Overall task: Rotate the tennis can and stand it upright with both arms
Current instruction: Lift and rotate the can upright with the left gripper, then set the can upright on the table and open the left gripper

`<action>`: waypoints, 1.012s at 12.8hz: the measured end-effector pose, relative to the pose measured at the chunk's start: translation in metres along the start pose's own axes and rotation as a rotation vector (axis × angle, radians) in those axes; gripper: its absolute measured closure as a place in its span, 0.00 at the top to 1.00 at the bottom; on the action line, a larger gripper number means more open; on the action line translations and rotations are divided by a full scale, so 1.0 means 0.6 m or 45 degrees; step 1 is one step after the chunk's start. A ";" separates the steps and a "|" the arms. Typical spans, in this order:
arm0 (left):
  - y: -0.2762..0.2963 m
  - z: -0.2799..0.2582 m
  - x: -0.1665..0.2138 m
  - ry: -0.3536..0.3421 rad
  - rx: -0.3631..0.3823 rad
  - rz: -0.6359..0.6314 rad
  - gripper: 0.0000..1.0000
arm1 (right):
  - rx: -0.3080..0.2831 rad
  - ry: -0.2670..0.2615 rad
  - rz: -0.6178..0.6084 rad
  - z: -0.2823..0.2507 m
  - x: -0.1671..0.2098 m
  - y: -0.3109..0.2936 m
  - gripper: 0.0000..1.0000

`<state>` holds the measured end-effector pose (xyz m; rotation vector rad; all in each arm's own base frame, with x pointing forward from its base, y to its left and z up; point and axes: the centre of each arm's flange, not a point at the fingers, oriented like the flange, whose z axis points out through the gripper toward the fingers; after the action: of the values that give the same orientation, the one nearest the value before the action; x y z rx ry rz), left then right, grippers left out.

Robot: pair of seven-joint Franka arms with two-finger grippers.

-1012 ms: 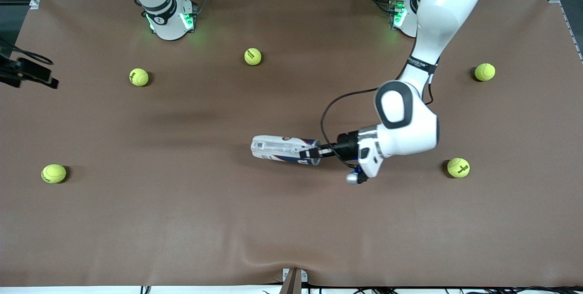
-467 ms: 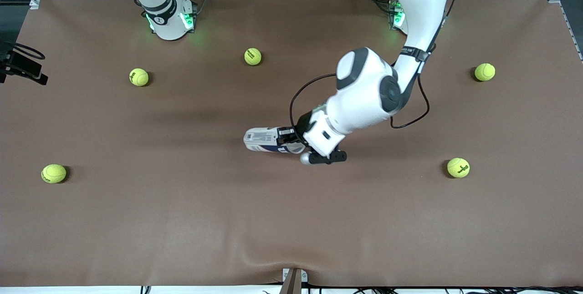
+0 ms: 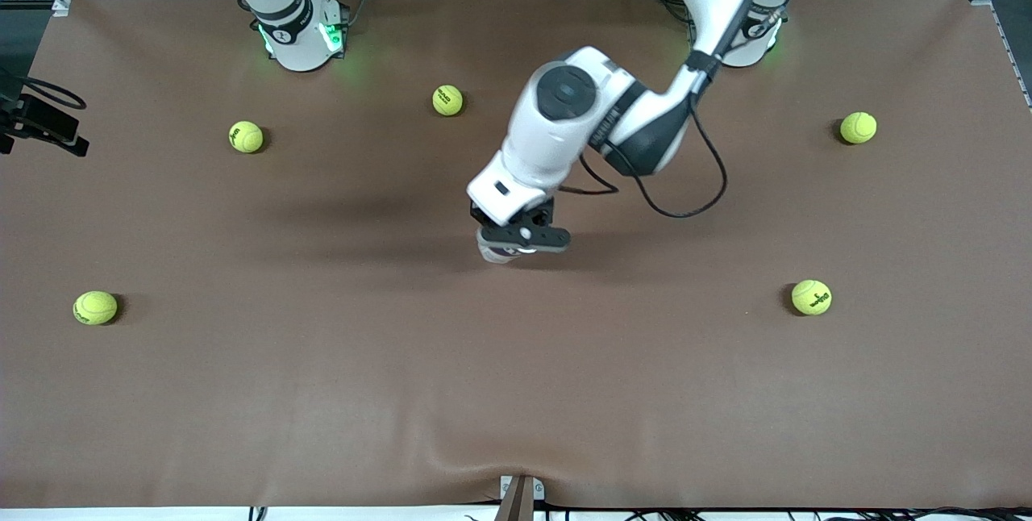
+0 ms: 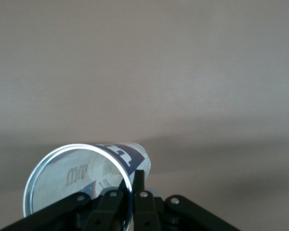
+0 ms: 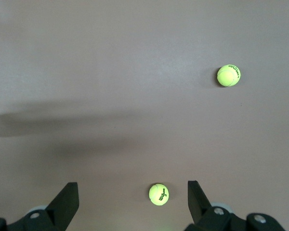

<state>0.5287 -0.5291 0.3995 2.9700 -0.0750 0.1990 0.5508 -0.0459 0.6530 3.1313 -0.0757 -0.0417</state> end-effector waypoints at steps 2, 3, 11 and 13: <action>0.027 0.004 -0.031 0.047 0.095 0.061 0.04 | 0.000 0.005 0.002 -0.001 0.001 0.000 1.00; 0.037 0.007 -0.042 0.064 0.122 0.076 0.04 | 0.000 0.010 0.003 -0.001 0.001 0.000 1.00; 0.067 0.084 -0.091 0.129 0.265 0.130 0.08 | -0.003 0.001 0.008 0.018 0.017 0.001 1.00; 0.067 0.084 -0.090 0.132 0.262 0.130 0.30 | -0.003 -0.001 0.012 0.018 0.017 0.003 1.00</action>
<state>0.4793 -0.5746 0.3494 3.1560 -0.2048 0.3963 0.5603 -0.0486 0.6422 3.1287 -0.0907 -0.0430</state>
